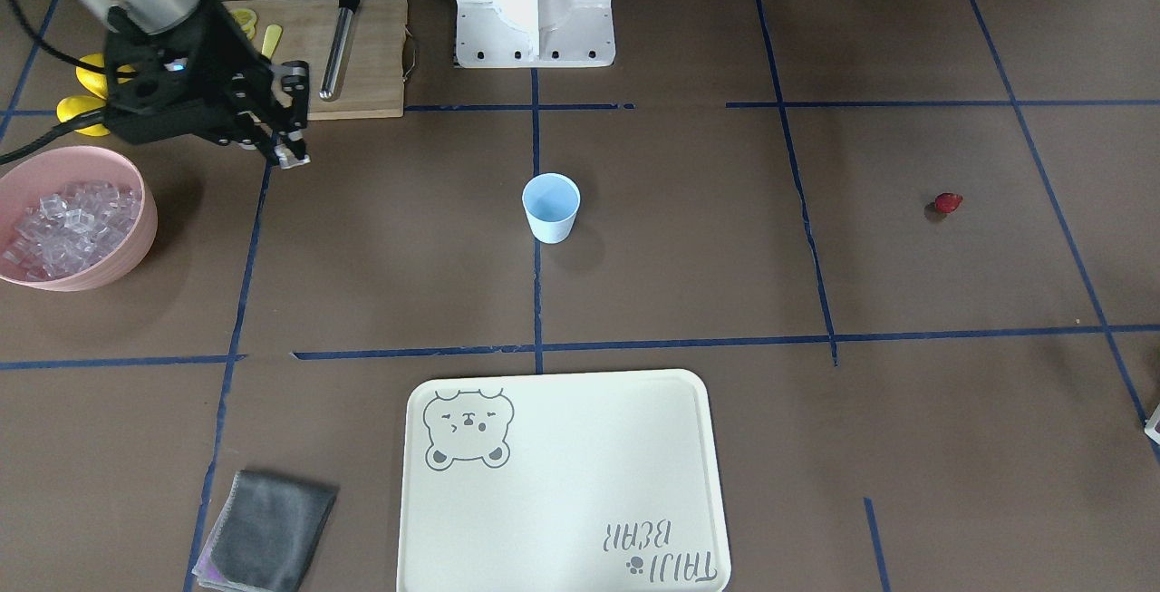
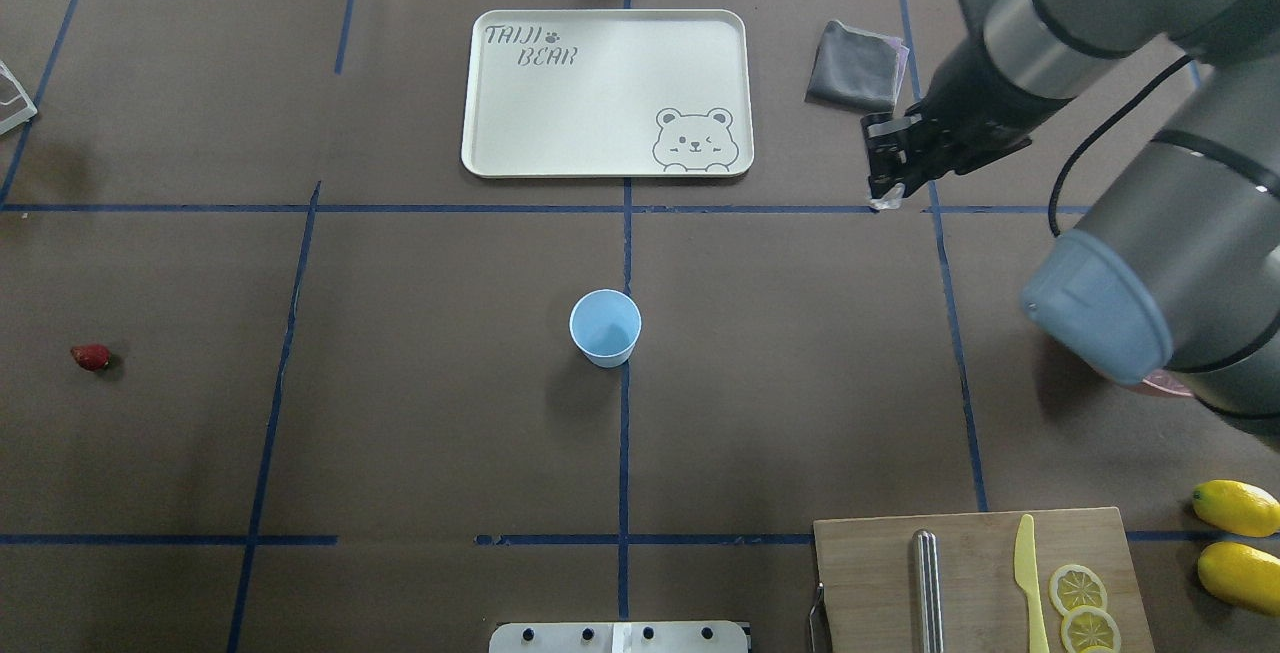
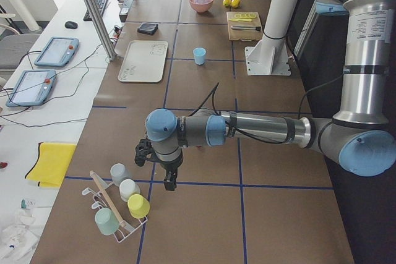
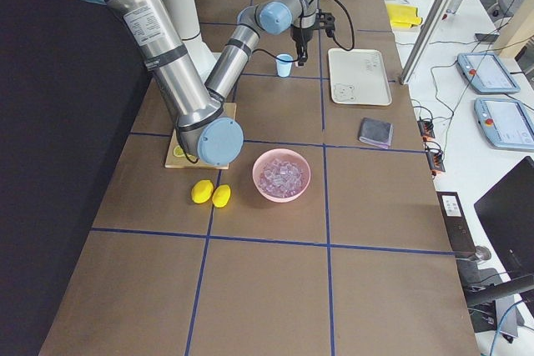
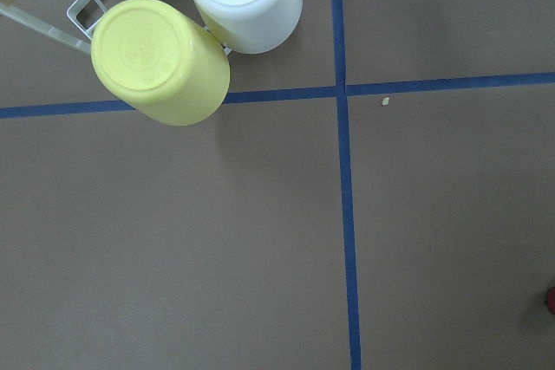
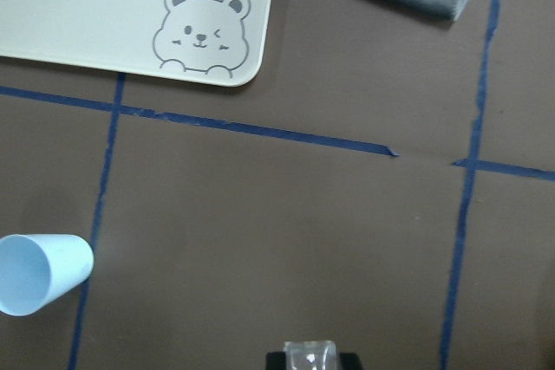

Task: Put ice and strawberries in cup
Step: 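Carry the ice cube with the right gripper over the light-blue cup, then open the right gripper to drop the ice cube into the cup, then move the right gripper back over the pink bowl of ice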

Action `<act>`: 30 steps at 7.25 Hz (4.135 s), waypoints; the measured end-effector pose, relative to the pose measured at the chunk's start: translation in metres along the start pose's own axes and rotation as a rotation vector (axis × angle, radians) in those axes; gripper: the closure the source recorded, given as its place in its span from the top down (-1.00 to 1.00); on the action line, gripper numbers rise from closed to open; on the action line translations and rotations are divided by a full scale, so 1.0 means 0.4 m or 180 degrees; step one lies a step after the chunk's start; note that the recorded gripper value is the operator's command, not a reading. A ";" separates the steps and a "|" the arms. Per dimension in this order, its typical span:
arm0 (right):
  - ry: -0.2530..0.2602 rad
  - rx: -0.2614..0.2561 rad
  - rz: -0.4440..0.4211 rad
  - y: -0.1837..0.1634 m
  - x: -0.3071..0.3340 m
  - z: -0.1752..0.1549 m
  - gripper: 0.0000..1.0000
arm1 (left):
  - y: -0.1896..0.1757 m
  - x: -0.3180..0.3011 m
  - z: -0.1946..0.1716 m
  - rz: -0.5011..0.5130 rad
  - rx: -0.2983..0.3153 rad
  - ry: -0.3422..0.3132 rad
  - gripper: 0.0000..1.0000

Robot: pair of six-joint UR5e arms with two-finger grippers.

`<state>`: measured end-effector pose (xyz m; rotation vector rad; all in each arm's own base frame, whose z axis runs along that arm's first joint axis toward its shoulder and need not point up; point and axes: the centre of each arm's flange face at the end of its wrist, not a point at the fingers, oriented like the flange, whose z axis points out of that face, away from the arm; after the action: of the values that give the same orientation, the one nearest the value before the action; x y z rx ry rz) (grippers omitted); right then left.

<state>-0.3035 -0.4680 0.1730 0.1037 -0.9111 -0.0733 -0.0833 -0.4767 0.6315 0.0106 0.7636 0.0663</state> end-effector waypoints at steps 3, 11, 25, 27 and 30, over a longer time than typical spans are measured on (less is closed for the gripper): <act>0.0157 0.0028 0.0114 0.062 -0.305 0.159 -1.00 | 0.002 -0.007 0.009 -0.0019 -0.0019 0.0011 1.00; 0.0393 0.0022 0.0140 0.065 -0.574 0.425 -1.00 | 0.003 -0.009 0.011 -0.0024 -0.0025 0.0013 1.00; 0.0274 0.0116 0.0133 0.040 -0.543 0.338 1.00 | -0.001 -0.007 0.008 -0.0012 -0.0017 0.0007 1.00; 0.0290 0.0179 -0.0013 0.067 -0.433 0.190 1.00 | -0.002 -0.005 0.005 -0.0009 -0.0011 0.0006 1.00; 0.0408 0.0181 -0.0446 0.061 -0.101 0.015 1.00 | -0.001 -0.002 0.003 -0.0005 -0.0006 0.0006 1.00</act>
<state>-0.3326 -0.4398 0.1481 0.2227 -0.7772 -0.1693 -0.0831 -0.4772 0.6329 0.0082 0.7653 0.0654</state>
